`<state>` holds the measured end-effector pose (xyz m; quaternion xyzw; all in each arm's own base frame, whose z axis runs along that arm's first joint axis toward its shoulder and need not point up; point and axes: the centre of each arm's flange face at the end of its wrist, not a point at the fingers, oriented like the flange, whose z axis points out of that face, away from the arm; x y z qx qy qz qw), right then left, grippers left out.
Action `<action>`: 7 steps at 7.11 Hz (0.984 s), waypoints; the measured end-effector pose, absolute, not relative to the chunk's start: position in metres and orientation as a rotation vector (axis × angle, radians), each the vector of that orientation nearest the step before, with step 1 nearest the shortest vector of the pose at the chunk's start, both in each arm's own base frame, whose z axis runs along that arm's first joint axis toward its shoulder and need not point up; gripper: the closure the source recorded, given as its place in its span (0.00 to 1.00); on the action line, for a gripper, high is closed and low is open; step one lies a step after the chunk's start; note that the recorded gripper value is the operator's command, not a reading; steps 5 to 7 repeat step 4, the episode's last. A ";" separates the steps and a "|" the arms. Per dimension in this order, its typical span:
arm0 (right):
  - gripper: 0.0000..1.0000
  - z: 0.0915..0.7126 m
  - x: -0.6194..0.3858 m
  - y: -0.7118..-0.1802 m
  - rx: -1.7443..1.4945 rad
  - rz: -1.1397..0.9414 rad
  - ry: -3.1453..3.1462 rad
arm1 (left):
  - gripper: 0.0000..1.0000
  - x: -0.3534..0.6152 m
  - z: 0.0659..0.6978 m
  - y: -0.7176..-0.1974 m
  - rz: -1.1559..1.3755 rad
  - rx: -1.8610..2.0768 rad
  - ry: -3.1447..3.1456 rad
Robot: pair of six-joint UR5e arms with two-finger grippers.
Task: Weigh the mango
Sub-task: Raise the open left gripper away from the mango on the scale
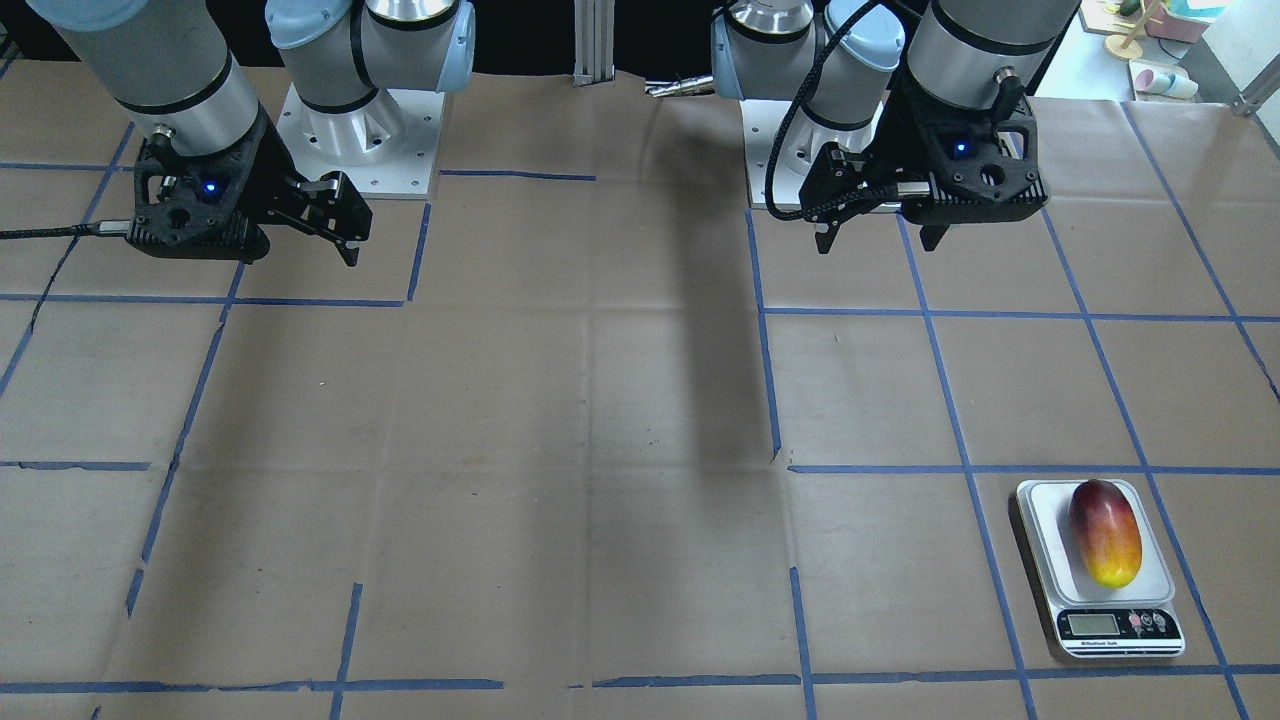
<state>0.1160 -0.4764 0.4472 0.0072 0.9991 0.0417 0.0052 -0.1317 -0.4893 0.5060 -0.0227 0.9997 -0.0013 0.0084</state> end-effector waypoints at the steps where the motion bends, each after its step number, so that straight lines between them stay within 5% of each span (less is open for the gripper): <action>1: 0.00 0.447 0.116 -0.476 0.023 0.131 3.128 | 0.00 -0.131 0.506 -0.490 -0.026 -0.071 3.122; 7: 0.00 0.447 0.116 -0.476 0.023 0.131 3.129 | 0.00 -0.131 0.505 -0.490 -0.032 -0.075 3.120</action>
